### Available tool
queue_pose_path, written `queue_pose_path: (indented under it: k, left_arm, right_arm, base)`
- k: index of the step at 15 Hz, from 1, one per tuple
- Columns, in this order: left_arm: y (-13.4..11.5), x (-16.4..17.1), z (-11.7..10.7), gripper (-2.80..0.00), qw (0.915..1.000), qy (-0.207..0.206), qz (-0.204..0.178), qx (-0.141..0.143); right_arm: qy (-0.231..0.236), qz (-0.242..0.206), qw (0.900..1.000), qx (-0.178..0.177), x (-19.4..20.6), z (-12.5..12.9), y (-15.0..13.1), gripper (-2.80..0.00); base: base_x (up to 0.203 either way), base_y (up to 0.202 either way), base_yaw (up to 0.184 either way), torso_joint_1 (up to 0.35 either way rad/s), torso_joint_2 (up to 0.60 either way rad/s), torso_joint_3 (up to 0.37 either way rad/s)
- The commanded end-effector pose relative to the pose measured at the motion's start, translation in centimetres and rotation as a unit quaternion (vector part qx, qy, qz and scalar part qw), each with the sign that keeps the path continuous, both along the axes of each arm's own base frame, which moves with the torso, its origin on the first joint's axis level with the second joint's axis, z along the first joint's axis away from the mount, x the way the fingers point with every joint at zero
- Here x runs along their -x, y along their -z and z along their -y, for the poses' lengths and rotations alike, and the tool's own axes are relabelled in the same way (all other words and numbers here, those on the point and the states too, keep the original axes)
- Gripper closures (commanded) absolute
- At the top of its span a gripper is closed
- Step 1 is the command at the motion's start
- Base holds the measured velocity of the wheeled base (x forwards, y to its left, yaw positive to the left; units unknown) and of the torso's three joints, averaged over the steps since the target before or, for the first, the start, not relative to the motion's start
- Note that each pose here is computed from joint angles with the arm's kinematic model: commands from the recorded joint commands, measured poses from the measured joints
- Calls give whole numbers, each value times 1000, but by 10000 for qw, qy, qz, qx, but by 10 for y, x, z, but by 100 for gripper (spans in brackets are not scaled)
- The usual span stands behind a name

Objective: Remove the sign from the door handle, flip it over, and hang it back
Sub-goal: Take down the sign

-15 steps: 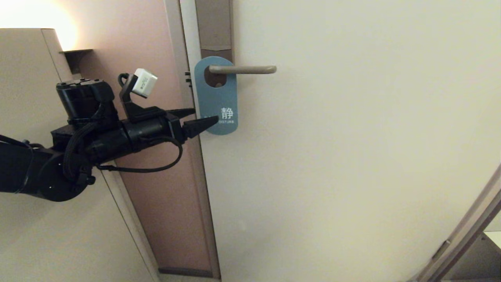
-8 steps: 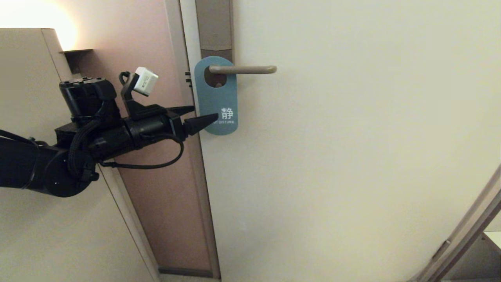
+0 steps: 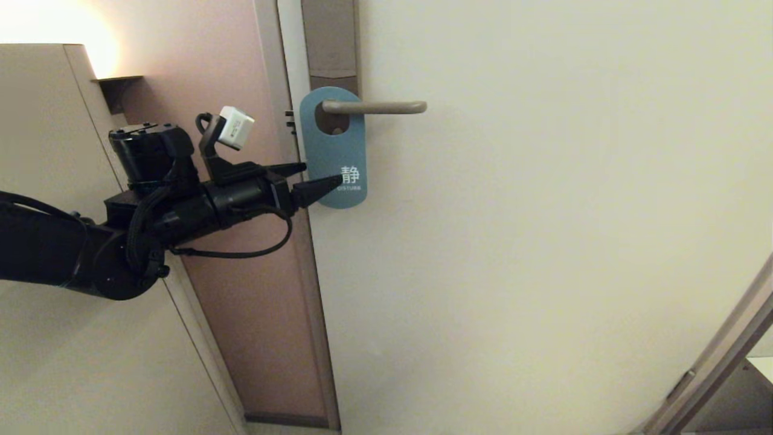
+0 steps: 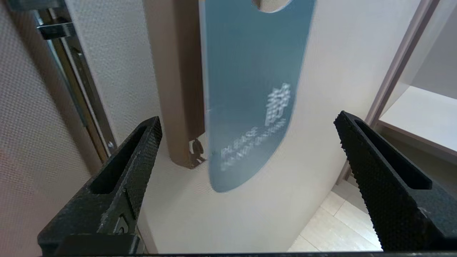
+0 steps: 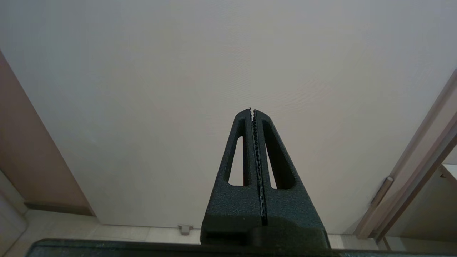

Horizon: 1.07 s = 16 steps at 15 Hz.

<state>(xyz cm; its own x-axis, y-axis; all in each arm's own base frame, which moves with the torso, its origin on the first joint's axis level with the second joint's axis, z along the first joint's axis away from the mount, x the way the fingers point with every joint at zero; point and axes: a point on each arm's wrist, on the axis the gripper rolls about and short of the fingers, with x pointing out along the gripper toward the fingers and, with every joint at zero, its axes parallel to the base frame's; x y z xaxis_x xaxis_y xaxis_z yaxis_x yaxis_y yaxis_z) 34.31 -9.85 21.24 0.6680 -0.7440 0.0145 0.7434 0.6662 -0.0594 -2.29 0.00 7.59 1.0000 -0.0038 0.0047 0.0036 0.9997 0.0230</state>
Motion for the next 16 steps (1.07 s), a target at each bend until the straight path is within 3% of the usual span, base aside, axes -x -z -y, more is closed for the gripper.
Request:
queue_pose_path:
  k: [1,9,16]
  left_arm:
    - [1,-4,2,-280,10000,33,16,15]
    - [13,-16,6,-280,10000,41,-17,-27]
    - [13,-30,11,-280,9997,69,218,73]
  right_arm:
    - [4,0,10000,0,0,0,0,0]
    - [-3,0,10000,0,0,0,0,0]
    - [4,0,10000,0,0,0,0,0]
  base:
    - [0,0,0,0,0,0]
    - [0,0,0,0,0,0]
    - [0,0,0,0,0,0]
